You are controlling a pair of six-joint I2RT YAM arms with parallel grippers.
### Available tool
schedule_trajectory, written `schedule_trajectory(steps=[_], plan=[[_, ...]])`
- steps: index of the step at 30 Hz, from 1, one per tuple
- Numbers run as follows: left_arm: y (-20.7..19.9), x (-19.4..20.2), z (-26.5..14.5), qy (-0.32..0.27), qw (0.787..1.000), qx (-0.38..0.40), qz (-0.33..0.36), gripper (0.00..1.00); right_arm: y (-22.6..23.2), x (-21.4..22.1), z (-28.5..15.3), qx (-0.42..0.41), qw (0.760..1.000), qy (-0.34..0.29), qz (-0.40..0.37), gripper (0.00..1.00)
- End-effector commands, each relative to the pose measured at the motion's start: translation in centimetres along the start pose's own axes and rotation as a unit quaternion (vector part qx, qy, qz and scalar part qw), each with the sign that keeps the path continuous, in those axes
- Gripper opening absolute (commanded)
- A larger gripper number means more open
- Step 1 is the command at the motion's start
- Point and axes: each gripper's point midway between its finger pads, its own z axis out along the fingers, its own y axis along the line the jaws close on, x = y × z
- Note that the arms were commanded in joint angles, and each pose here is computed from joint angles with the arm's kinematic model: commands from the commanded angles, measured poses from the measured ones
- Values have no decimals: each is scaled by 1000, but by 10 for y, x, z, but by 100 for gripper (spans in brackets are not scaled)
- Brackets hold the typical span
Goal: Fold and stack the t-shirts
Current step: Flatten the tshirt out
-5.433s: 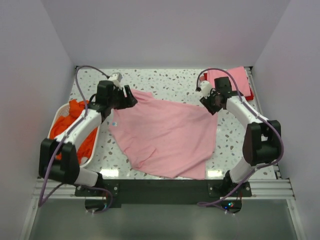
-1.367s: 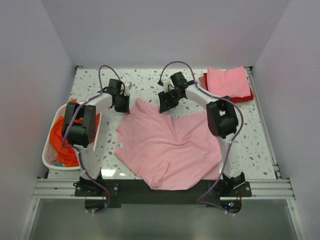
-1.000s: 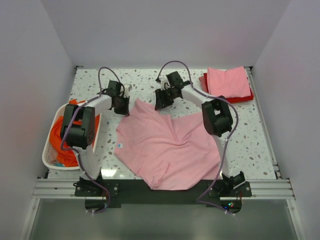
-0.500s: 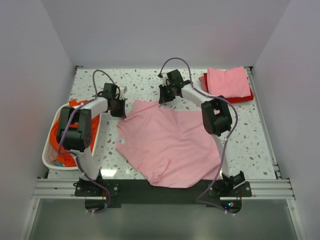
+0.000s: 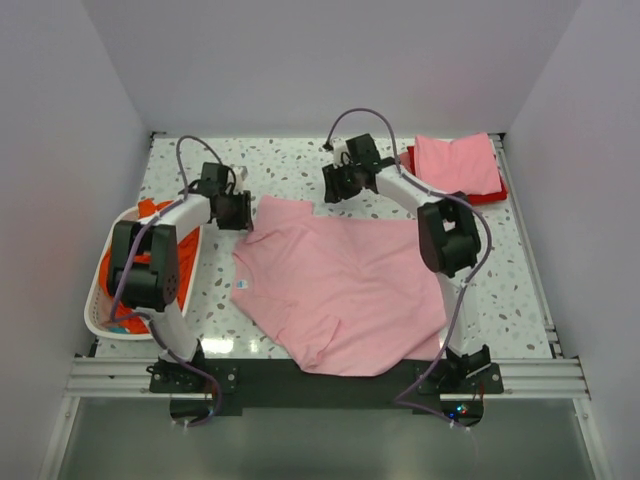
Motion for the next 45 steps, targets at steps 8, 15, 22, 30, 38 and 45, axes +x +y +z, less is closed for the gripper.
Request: schedule_trajectory(steps=[8, 15, 22, 30, 38, 45], plan=[[-27, -87, 2, -79, 994, 69, 21, 53, 77, -9, -100, -174, 972, -36, -153, 43], [-23, -95, 52, -51, 994, 87, 36, 54, 74, 23, -137, -172, 973, -4, -154, 45], [-29, -90, 79, -27, 992, 121, 27, 49, 55, 50, -171, -176, 978, -4, -116, 46], [-34, -80, 88, -5, 991, 132, 18, 24, 0, 62, -212, -139, 988, -16, -61, 46], [-34, -119, 51, -76, 992, 102, 23, 0, -81, 114, -251, -8, 1000, -2, 11, 46], [-16, -140, -1, -143, 988, 61, 7, 0, -157, 124, -256, 154, 984, -21, 83, 47]])
